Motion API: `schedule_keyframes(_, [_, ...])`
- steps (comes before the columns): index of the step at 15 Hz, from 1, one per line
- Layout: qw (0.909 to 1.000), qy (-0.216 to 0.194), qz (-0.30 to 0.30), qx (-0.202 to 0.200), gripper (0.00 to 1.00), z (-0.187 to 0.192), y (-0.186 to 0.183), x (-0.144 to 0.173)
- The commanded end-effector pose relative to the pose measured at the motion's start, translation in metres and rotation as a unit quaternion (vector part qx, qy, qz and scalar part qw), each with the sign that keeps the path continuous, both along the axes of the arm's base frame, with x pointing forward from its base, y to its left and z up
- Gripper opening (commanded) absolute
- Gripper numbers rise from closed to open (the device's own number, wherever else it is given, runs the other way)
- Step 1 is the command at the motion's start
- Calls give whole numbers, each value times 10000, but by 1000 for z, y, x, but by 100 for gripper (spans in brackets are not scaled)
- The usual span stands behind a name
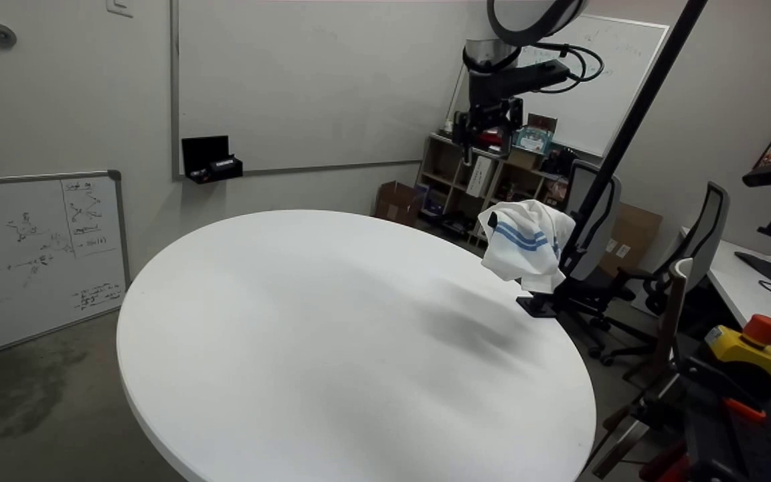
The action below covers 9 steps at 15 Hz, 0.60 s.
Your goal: Hang the towel on the black stand
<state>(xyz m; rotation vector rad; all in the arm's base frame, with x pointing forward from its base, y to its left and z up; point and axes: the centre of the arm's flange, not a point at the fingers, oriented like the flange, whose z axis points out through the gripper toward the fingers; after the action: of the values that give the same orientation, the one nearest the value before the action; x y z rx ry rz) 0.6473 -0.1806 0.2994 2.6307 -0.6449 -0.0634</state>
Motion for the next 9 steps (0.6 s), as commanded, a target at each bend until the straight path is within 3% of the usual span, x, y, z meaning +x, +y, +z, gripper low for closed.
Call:
schedule_keyframes(1, [9998,-52,188,50,100,1,9,-1])
schedule_keyframes(9, [9989,-88,429,136,100,6,23,-10])
